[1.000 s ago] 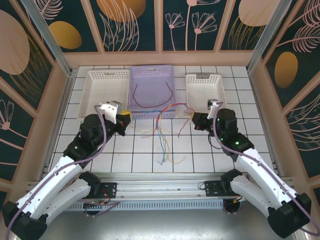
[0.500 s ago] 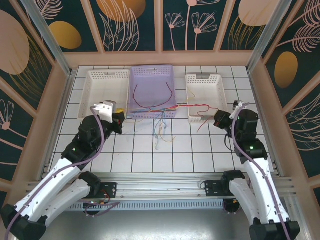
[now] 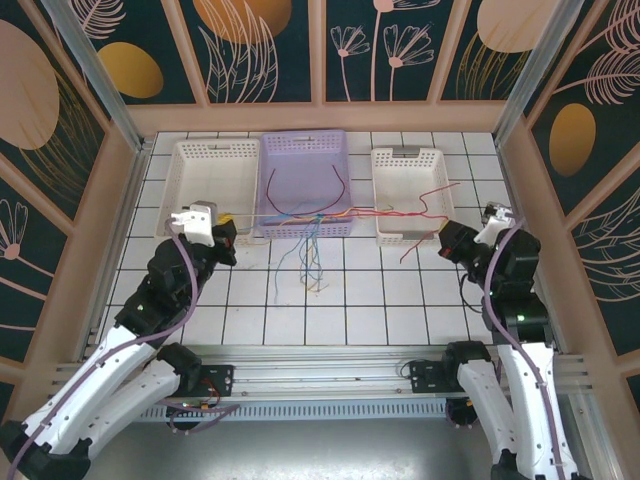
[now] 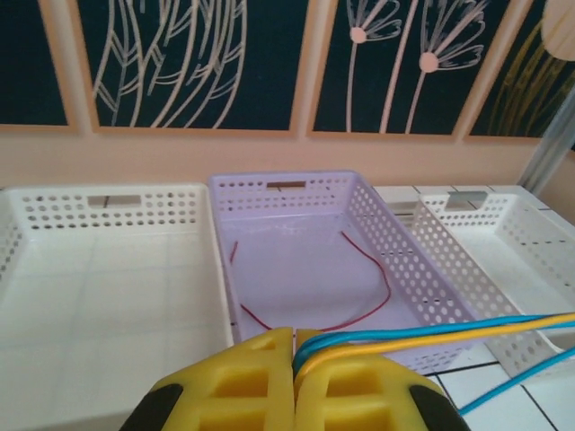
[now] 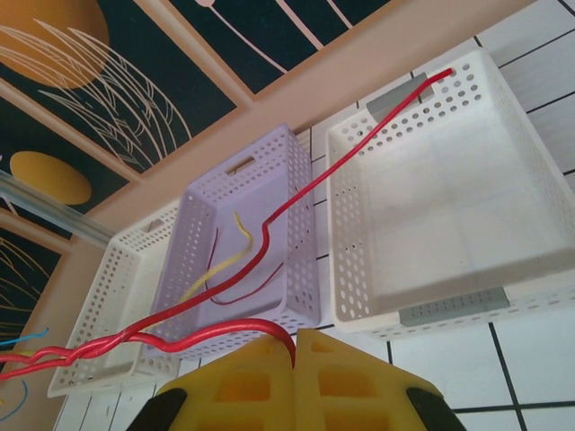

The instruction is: Untangle the cables

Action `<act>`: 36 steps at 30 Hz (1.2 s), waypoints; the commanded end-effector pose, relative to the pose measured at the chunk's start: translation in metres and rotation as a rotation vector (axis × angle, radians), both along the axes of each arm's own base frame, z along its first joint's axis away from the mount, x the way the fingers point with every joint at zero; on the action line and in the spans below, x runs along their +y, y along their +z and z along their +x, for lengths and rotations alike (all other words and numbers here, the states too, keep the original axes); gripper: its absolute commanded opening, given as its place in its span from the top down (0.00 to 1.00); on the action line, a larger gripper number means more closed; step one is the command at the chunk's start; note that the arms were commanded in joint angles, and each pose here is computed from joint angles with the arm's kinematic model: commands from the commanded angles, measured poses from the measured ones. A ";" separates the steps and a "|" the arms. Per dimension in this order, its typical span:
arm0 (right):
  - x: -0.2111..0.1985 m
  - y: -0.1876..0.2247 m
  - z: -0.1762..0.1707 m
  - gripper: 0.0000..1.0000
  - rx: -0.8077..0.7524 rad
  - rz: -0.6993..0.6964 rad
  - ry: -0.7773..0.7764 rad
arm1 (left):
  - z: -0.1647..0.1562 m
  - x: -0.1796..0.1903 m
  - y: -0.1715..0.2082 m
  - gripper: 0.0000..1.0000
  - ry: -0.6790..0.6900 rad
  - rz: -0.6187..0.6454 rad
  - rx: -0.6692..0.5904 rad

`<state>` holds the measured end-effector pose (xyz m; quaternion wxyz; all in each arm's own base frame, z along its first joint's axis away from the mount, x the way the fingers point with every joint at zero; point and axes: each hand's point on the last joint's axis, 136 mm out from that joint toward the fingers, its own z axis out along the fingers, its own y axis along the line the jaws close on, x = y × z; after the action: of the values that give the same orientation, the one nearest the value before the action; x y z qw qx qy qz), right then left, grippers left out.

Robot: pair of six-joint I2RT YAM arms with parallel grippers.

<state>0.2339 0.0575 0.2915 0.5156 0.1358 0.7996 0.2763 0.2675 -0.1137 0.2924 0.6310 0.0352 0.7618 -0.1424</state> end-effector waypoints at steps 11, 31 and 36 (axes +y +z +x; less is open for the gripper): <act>-0.039 -0.004 -0.021 1.00 0.030 -0.076 -0.196 | -0.003 0.073 0.024 1.00 0.377 -0.019 -0.058; 0.070 -0.009 -0.041 1.00 -0.051 0.176 0.444 | 0.005 -0.027 0.000 1.00 -0.137 -0.046 0.034; 0.087 0.002 -0.050 1.00 -0.080 0.170 0.536 | 0.000 -0.045 -0.002 1.00 -0.236 -0.065 0.044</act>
<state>0.1901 0.1307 0.2720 0.4325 -0.0061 0.7839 0.4453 0.2719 -0.1432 0.2752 0.5858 0.0778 0.7828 -0.1949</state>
